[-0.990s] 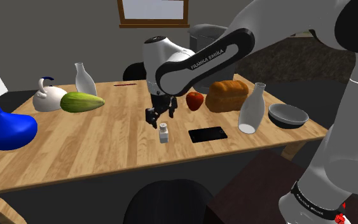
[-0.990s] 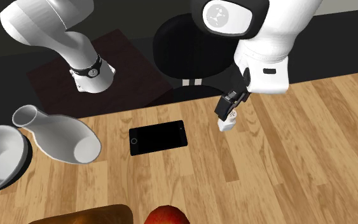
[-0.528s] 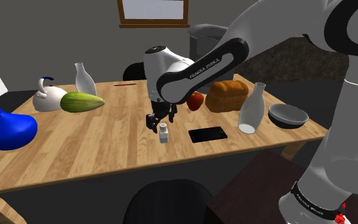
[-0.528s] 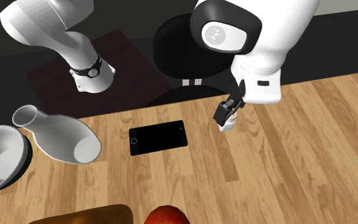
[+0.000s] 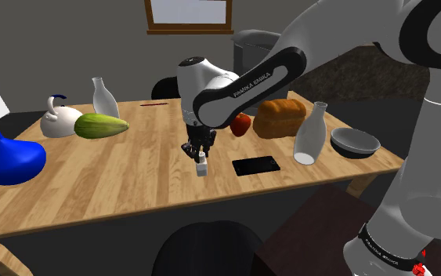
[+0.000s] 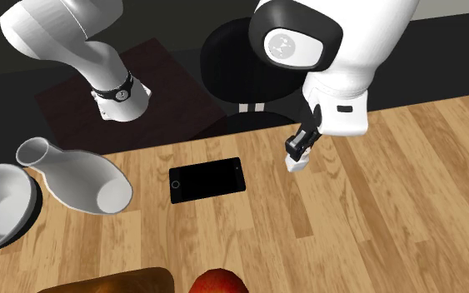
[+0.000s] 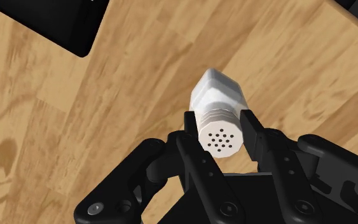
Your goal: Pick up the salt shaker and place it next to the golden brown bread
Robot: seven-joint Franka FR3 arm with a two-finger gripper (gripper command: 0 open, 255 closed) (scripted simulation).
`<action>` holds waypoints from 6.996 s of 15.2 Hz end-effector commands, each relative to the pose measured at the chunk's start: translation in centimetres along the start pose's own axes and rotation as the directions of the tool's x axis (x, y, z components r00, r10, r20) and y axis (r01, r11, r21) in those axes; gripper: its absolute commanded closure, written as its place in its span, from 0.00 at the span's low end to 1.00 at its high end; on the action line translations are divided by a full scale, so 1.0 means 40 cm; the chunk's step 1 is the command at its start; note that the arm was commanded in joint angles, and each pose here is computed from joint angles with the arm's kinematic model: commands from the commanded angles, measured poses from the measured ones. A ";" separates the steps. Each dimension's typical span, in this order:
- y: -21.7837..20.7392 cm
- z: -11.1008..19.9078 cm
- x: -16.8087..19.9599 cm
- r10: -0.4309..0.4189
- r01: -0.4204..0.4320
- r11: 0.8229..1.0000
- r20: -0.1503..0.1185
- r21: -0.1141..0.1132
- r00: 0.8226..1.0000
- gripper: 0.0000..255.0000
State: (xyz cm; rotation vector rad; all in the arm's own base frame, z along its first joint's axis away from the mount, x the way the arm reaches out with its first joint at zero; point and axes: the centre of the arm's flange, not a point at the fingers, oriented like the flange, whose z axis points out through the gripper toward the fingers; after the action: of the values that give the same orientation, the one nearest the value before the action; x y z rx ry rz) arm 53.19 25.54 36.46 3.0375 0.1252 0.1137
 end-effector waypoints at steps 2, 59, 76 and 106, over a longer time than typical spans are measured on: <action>0.001 0.001 0.000 0.000 0.000 1.000 0.001 0.000 1.000 1.00; 0.247 -0.583 -0.027 0.000 0.000 1.000 0.001 0.000 1.000 1.00; 0.771 -0.543 -0.223 0.000 0.000 1.000 0.001 0.000 1.000 1.00; 1.307 -0.344 -0.441 0.000 0.000 1.000 0.001 0.000 1.000 1.00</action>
State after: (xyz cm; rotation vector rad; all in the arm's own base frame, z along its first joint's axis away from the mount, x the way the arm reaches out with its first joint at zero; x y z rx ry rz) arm 38.71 -26.39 54.76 3.0374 0.1248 0.1119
